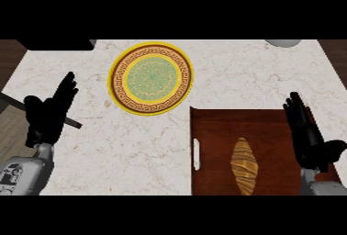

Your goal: Pick the croissant from the tray and place it in the plate

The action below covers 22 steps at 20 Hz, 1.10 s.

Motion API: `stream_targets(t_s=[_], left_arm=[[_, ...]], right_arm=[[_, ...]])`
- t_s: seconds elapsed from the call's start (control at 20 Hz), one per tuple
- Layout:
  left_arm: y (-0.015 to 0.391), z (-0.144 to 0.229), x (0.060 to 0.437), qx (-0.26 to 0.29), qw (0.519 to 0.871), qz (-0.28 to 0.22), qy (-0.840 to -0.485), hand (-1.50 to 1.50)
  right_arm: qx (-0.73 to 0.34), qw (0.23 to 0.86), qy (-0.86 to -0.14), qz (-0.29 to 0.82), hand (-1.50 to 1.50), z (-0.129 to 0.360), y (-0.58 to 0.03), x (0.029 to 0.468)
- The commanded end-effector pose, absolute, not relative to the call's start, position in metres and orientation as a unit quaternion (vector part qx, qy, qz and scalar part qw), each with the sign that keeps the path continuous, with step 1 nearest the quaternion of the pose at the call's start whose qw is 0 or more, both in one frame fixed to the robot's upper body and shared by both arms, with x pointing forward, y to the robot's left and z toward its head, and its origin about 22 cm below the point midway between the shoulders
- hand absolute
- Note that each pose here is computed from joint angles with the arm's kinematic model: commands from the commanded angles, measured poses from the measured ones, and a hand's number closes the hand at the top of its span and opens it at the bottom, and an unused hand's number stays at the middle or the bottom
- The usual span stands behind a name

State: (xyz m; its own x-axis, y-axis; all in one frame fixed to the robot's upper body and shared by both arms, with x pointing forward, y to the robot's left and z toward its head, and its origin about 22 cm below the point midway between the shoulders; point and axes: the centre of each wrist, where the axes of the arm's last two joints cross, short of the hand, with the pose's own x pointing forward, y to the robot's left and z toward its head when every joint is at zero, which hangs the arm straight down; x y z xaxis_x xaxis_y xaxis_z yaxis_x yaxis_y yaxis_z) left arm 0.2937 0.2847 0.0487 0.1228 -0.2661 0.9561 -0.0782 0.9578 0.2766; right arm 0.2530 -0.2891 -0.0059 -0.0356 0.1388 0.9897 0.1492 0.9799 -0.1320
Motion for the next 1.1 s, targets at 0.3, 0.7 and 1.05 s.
stream_targets(t_s=[0.3, 0.7, 1.05], left_arm=[[0.274, 0.009, 0.272, 0.133, 0.786, -0.037, -0.602, 0.0], [0.257, -0.016, 0.252, 0.108, 0.797, -0.01, -0.594, 0.0], [0.246, -0.021, 0.25, 0.114, 0.794, -0.011, -0.598, 0.0]], right_arm=[[-0.126, 0.553, -0.762, 0.314, 1.5, 0.093, -0.302, 0.273], [0.007, 0.596, -0.801, 0.06, -1.5, -0.011, -0.261, 0.223], [0.055, 0.54, -0.787, 0.293, -1.5, -0.031, -0.304, 0.192]])
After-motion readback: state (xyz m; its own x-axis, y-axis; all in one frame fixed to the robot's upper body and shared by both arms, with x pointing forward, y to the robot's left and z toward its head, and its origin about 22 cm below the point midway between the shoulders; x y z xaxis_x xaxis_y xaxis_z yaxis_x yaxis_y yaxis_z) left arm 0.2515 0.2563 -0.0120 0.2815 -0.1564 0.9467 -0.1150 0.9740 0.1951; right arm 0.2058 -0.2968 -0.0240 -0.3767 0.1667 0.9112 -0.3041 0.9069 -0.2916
